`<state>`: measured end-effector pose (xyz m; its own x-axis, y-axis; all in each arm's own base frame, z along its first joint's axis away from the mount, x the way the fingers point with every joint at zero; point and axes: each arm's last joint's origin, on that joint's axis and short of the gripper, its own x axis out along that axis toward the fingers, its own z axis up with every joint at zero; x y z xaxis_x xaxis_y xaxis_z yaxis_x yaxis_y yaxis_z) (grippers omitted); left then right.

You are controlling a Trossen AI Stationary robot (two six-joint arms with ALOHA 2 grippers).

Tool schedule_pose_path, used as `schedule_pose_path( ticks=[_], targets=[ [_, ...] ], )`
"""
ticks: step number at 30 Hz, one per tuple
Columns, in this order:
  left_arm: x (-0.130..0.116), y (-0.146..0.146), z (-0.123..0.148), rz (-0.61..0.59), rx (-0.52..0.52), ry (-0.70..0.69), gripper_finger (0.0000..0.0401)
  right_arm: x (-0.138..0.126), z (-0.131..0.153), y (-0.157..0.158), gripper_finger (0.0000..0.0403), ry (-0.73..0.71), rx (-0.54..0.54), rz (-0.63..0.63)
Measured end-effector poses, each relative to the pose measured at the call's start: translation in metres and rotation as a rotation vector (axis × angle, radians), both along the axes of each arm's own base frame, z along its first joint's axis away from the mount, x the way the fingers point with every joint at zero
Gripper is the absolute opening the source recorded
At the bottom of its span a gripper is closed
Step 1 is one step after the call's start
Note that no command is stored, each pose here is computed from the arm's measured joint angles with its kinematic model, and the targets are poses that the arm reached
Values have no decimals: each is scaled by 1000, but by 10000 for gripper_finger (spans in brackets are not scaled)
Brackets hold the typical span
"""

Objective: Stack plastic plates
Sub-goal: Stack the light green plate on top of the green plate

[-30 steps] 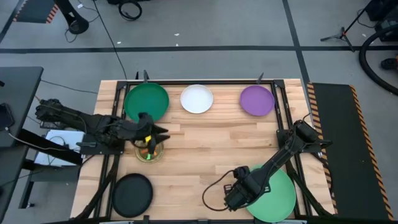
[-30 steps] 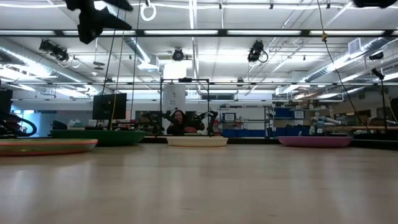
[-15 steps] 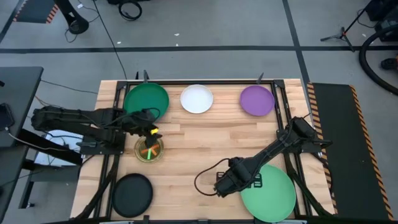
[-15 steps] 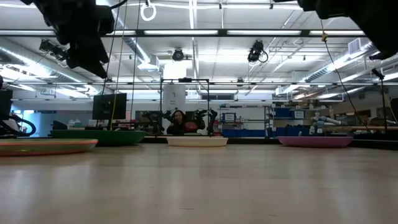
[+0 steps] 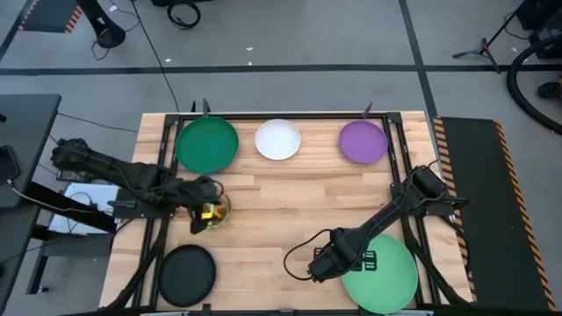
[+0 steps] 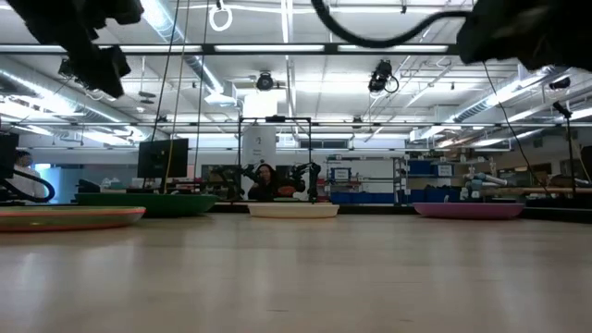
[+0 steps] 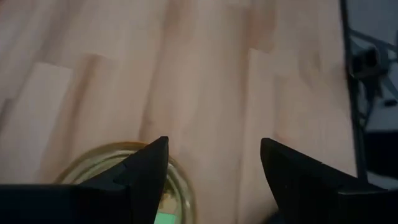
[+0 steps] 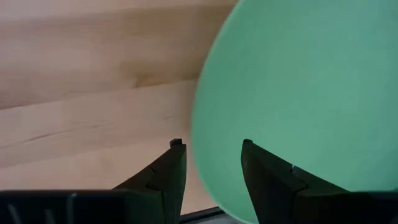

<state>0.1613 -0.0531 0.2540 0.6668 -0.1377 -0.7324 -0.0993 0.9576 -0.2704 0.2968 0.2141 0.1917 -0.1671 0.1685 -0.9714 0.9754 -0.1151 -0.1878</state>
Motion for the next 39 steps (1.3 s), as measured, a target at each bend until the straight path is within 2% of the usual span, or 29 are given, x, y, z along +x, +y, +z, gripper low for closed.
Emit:
schedule_pose_path(
  ticks=[5,11,14,17,21,25,29,31,34,39],
  targets=[
    [-8,-12,3,-78,-8,-15,261,-1,-26,-1,161,-51,37,-1],
    [-17,-11,10,-92,-35,-60,261,-9,-48,-6,149,-51,37,-1],
    [-22,-7,15,-79,-48,-94,261,-11,-52,-8,127,-42,32,1],
    [-28,-2,24,-70,-58,-132,261,-10,-52,-7,87,-63,43,34],
    [-31,2,41,-59,-87,-235,261,-7,-45,-5,23,-66,61,65],
    [-33,3,46,-69,-85,-286,261,-4,-26,-3,22,-36,28,60],
    [-29,7,44,-31,-85,-268,261,4,9,-4,19,-43,-40,119],
    [-26,9,42,-4,-77,-261,261,11,30,-8,13,-89,-68,218],
    [-15,15,43,47,-35,-292,261,23,56,-23,12,-158,-116,465],
    [8,22,51,34,68,-438,261,43,76,-49,17,-262,-85,1148]
  ],
)
